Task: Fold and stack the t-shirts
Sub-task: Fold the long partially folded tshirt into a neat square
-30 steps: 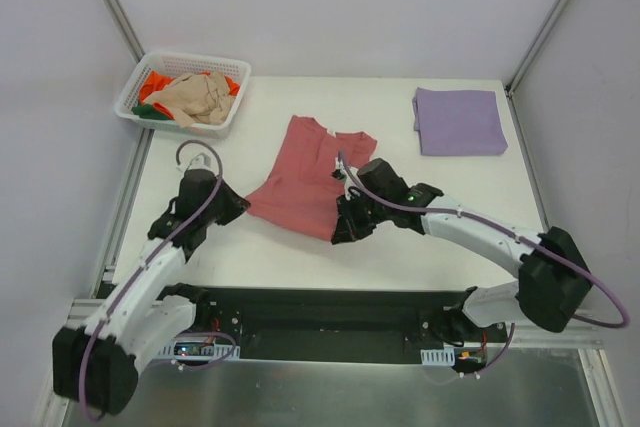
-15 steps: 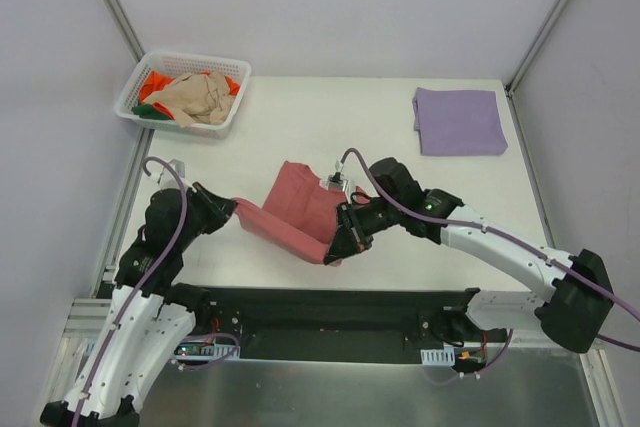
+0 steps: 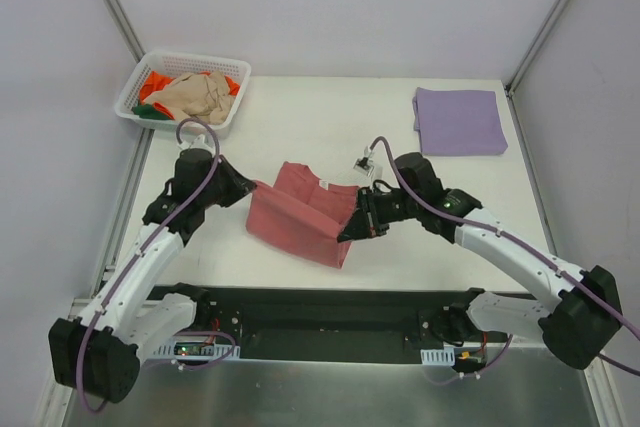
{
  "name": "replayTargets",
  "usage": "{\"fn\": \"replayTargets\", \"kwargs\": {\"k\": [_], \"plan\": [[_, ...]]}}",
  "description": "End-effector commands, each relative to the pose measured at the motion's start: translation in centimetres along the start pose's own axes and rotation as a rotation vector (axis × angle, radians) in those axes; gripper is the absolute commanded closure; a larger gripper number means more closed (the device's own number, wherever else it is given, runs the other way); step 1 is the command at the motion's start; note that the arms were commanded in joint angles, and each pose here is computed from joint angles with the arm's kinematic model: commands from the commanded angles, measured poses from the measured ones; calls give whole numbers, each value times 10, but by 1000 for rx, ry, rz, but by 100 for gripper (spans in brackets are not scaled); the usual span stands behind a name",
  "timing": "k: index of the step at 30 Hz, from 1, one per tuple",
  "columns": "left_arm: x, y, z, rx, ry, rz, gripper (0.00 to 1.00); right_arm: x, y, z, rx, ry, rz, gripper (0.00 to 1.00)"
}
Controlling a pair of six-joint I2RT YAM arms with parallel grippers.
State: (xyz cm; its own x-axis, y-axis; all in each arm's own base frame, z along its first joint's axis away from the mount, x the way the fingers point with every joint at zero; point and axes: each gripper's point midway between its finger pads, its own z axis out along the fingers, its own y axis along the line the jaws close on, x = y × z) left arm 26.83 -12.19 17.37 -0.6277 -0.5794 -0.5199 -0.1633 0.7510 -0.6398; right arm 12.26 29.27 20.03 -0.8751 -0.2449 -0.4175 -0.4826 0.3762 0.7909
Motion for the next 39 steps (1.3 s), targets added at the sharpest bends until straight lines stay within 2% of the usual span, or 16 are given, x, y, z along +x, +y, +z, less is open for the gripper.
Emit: {"fn": "replayTargets", "kwargs": {"k": [1, 9, 22, 32, 33, 34, 37, 39], "plan": [[-35, -31, 10, 72, -90, 43, 100, -13, -12, -7, 19, -49, 6, 100], [-47, -37, 51, 36, -42, 72, 100, -41, -54, -15, 129, -131, 47, 100], [-42, -37, 132, -14, 118, 88, 100, -67, -124, -16, 215, -173, 188, 100], [-38, -25, 181, -62, 181, 88, 100, -89, -190, -5, 280, -170, 288, 98], [-37, -24, 186, -68, 190, 89, 98, -92, -195, -4, 292, -172, 287, 92], [-38, -20, 190, -90, 186, 86, 88, -95, -200, -4, 298, -172, 282, 84], [-40, -15, 197, -118, 178, 88, 49, -108, -214, -10, 359, -202, 288, 64], [-43, -21, 194, -98, 175, 103, 26, -118, -217, -21, 428, -242, 263, 42]]}}
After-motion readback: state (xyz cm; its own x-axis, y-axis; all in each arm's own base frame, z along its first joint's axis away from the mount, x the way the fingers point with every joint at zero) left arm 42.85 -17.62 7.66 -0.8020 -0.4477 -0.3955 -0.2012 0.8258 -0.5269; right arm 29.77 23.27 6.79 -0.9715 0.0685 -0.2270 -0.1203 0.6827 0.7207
